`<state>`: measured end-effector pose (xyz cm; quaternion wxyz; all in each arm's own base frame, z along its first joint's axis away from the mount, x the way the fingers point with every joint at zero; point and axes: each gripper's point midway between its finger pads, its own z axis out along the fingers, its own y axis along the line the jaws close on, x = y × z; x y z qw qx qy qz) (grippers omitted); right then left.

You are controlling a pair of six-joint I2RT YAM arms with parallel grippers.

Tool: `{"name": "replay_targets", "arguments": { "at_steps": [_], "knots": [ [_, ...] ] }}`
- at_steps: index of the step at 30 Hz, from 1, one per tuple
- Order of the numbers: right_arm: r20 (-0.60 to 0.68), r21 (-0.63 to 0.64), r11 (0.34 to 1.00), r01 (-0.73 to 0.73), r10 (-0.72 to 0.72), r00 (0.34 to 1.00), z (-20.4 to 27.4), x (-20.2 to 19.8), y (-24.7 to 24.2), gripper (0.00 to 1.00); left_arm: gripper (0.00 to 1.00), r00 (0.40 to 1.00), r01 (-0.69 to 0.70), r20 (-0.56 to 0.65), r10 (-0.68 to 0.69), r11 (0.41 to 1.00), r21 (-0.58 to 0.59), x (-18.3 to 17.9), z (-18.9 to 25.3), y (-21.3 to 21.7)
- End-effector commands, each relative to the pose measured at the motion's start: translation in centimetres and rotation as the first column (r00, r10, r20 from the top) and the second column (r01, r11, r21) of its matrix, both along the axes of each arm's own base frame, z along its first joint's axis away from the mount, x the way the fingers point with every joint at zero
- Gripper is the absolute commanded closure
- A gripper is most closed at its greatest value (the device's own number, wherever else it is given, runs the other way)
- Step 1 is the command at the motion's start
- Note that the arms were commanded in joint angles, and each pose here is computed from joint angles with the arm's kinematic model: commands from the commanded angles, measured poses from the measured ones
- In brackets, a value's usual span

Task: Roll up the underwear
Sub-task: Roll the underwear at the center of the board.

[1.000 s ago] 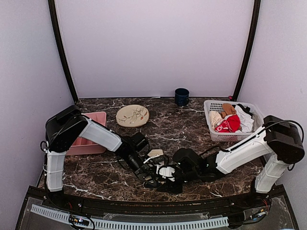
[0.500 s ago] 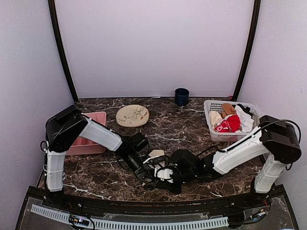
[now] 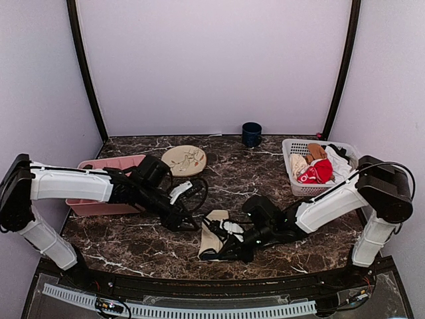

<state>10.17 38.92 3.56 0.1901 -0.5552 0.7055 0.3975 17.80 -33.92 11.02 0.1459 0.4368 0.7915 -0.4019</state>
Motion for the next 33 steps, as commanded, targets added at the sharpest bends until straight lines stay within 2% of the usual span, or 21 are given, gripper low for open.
{"name": "replay_targets", "arguments": {
  "at_steps": [1, 3, 4, 6, 7, 8, 11, 14, 18, 22, 28, 33],
  "knots": [
    [-0.241, 0.067, 0.998, 0.007, 0.01, 0.97, 0.9, -0.3, -0.1, 1.0, 0.45, 0.946, -0.181, 0.288, 0.151, 0.98, 0.08, 2.9, 0.8, 3.6],
    [-0.324, 0.082, 0.996, 0.021, 0.006, 0.946, 1.1, -0.2, -0.2, 1.0, 0.33, 0.898, -0.214, 0.391, 0.204, 0.977, -0.019, 3.4, 4.3, 4.3],
    [-0.358, 0.088, 0.996, 0.024, 0.009, 0.934, 1.2, -0.2, -0.3, 1.0, 0.25, 0.885, -0.236, 0.403, 0.234, 0.971, -0.047, 3.4, 5.0, 4.6],
    [-0.422, 0.087, 0.996, 0.032, 0.008, 0.906, 0.9, 0.0, -0.4, 1.0, 0.03, 0.836, -0.375, 0.389, 0.388, 0.92, -0.114, 4.8, 5.8, 5.6],
    [-0.448, 0.092, 0.995, 0.035, 0.01, 0.894, 1.0, 0.1, -0.4, 1.0, 0.01, 0.815, -0.456, 0.345, 0.466, 0.883, -0.113, 5.1, 5.1, 6.5],
    [-0.476, 0.093, 0.995, 0.041, 0.008, 0.879, 0.9, 0.2, -0.5, 1.0, 0.01, 0.797, -0.5, 0.342, 0.498, 0.861, -0.09, 5.3, 4.4, 7.3],
    [-0.557, 0.087, 0.994, 0.062, -0.003, 0.83, 0.5, 0.8, -0.7, 1.0, 0.01, 0.876, -0.339, 0.345, 0.336, 0.939, -0.056, 3.3, 3.2, 6.0],
    [-0.611, 0.09, 0.993, 0.073, -0.003, 0.792, 0.5, 1.3, -0.7, 1.0, 0.01, 0.904, -0.181, 0.383, 0.192, 0.981, -0.066, 0.5, 2.4, 4.2],
    [-0.654, 0.082, 0.993, 0.083, -0.01, 0.756, 0.5, 1.7, -0.7, 1.0, 0.04, 0.817, 0.063, 0.576, -0.018, 0.996, -0.057, -3.5, 1.9, 1.0],
    [-0.674, 0.066, 0.994, 0.082, -0.016, 0.738, 0.1, 1.8, -0.7, 1.0, 0.13, 0.714, 0.229, 0.674, -0.191, 0.973, 0.033, -5.2, -0.2, -1.7],
    [-0.68, 0.042, 0.996, 0.083, -0.032, 0.732, -0.6, 1.9, -0.7, 1.0, 0.27, 0.566, 0.335, 0.765, -0.305, 0.934, 0.124, -5.5, -2.0, -4.9],
    [-0.68, 0.026, 0.997, 0.077, -0.039, 0.732, -1.0, 1.9, -0.9, 1.0, 0.35, 0.5, 0.338, 0.791, -0.353, 0.92, 0.197, -4.7, -4.4, -5.8]
  ]
}}
